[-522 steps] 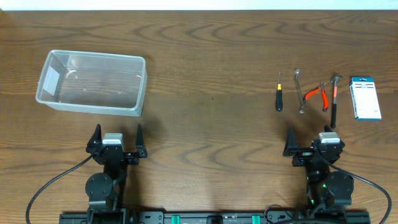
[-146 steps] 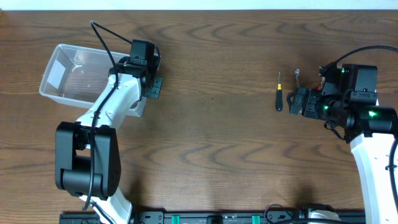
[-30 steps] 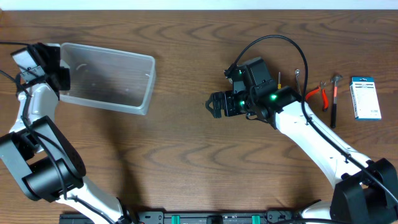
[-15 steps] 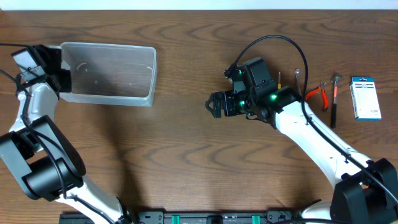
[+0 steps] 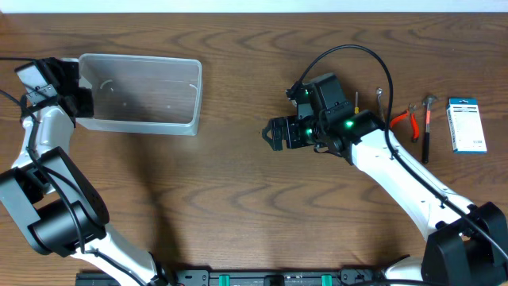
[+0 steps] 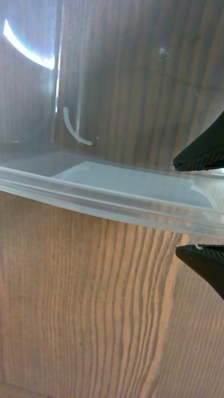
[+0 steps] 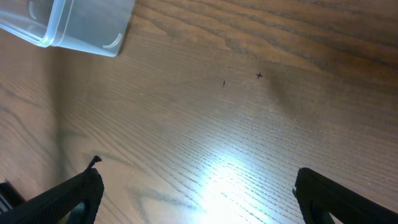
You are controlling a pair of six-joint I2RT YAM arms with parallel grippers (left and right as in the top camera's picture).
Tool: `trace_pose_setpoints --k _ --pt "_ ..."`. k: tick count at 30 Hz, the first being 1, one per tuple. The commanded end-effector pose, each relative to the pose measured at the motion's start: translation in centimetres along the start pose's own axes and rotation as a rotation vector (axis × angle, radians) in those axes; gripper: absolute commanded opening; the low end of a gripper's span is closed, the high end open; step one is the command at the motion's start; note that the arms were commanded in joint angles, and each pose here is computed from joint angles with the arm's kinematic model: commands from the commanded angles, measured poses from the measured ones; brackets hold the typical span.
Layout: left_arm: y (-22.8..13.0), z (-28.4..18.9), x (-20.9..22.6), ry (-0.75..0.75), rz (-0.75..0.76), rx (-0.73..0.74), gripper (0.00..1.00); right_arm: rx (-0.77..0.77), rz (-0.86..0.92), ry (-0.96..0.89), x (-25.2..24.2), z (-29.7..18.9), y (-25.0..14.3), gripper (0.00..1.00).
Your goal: Pack container
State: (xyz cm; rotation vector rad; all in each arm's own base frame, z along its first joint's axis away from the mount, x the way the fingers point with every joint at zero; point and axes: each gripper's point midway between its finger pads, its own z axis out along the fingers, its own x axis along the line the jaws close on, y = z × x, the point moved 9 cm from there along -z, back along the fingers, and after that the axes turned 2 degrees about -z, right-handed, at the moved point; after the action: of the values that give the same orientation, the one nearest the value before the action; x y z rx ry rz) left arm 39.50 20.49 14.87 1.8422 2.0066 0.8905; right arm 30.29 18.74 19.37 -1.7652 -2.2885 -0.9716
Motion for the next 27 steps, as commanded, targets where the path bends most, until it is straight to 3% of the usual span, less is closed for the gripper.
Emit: trace_pose_setpoints --k 1,2,4,5,9,17,18,24,25,27 --pt "-0.6 0.7 -0.4 -0.031 -0.015 0.025 0.27 -0.028 -0.007 0.022 0.8 -0.9 0.5 0.99" --pt "-0.6 0.7 -0.4 -0.031 -0.015 0.026 0.32 -0.028 -0.007 0.022 0.8 -0.9 0.5 0.99" --pt "-0.7 0.8 -0.4 -0.031 -0.016 0.027 0.53 -0.028 -0.007 0.022 0.8 -0.9 0.5 0.99" --pt "-0.7 0.8 -0.4 -0.031 -0.025 0.029 0.59 -0.028 -0.007 0.023 0.9 -0.9 0.5 0.99" --pt "-1.0 1.2 -0.5 -0.045 -0.053 0.035 0.63 -0.025 -0.007 0.033 0.9 -0.9 0.4 0.99" --pt "-2.2 2.9 -1.1 -0.096 -0.072 0.07 0.62 -0.02 -0.004 0.047 1.0 -0.9 0.4 0.99" --pt "-2.3 3.0 -1.1 -0.097 -0.072 0.073 0.59 -0.02 -0.004 0.047 1.0 -0.9 0.4 0.99" --pt "-2.2 3.2 -1.0 -0.094 -0.071 0.065 0.11 -0.02 -0.004 0.046 1.0 -0.9 0.4 0.99" --pt "-2.2 3.2 -1.0 -0.094 -0.071 0.064 0.06 -0.02 -0.004 0.046 1.0 -0.9 0.4 0.99" --pt "-2.2 3.2 -1.0 -0.094 -0.071 0.064 0.06 -0.02 -0.004 0.046 1.0 -0.9 0.4 0.99"
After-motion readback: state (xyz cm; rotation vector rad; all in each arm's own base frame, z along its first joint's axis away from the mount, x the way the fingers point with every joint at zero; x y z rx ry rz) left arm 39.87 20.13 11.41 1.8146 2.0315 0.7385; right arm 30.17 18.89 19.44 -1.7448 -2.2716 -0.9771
